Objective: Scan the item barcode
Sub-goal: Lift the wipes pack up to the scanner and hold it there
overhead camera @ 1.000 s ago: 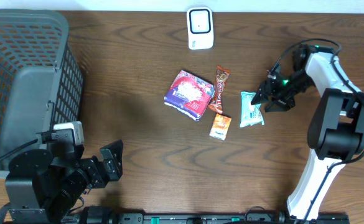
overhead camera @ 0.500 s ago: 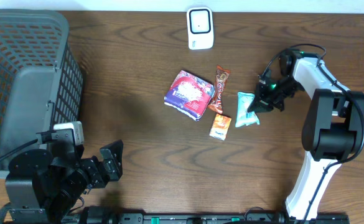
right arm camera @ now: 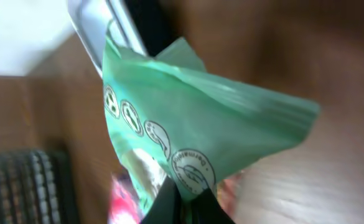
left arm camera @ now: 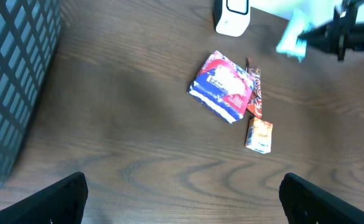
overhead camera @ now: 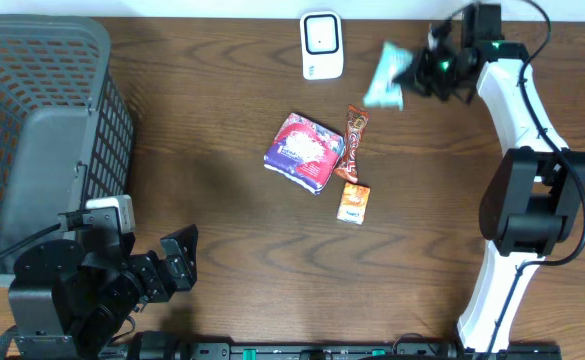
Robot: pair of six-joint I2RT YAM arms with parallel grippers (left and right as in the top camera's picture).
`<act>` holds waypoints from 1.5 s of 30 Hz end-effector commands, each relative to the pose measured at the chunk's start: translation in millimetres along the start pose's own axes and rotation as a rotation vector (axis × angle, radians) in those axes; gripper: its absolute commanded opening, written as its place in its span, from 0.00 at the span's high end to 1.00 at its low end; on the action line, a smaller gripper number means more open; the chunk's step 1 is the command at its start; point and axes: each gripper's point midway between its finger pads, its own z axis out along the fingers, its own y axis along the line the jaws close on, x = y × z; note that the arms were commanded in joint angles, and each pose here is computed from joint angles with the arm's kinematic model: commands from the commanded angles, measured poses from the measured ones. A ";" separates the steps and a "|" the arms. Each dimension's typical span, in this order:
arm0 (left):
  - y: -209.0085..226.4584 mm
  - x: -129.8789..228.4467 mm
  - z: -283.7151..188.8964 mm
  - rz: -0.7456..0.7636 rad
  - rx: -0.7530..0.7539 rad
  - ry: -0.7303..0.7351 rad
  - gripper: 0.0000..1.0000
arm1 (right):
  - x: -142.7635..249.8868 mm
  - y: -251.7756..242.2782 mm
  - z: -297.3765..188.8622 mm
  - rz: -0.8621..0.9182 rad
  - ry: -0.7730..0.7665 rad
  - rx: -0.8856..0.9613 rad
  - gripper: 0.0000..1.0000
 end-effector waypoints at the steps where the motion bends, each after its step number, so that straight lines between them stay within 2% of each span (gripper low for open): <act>1: -3.6 -3.1 -3.5 0.002 0.015 -0.010 0.02 | -11.6 47.3 14.1 0.028 -0.070 -0.082 0.99; 5: -3.6 -3.1 -3.5 0.002 0.015 -0.010 0.02 | -30.6 88.6 26.6 -0.090 -0.210 -0.124 0.99; 10: -3.6 -3.1 -3.5 0.002 0.015 -0.010 0.02 | -41.1 113.4 40.9 -0.054 -0.349 -0.093 0.99; 15: -3.6 -3.1 -3.5 0.002 0.015 -0.010 0.02 | -35.9 144.8 71.0 -0.073 -0.396 -0.185 0.99; 22: -3.6 -3.1 -3.5 0.002 0.015 -0.010 0.02 | -41.1 125.8 96.1 0.006 -0.449 -0.149 0.99; 28: -3.6 -3.1 -3.5 0.002 0.015 -0.010 0.02 | -57.4 119.8 82.2 -0.039 -0.469 -0.176 0.99; 36: -3.6 -3.1 -3.5 0.002 0.015 -0.010 0.02 | -77.7 111.6 28.0 -0.074 -0.407 -0.271 0.99; 40: -3.6 -3.1 -3.4 0.002 0.015 -0.010 0.02 | -68.2 82.5 8.8 -0.100 -0.334 -0.161 0.99; 43: -3.6 -3.1 -3.5 0.002 0.015 -0.010 0.02 | -52.2 62.3 4.4 -0.166 -0.272 -0.052 0.89; 45: -3.6 -3.1 -3.5 0.002 0.015 -0.010 0.02 | -37.0 52.0 6.9 -0.197 -0.208 -0.009 0.70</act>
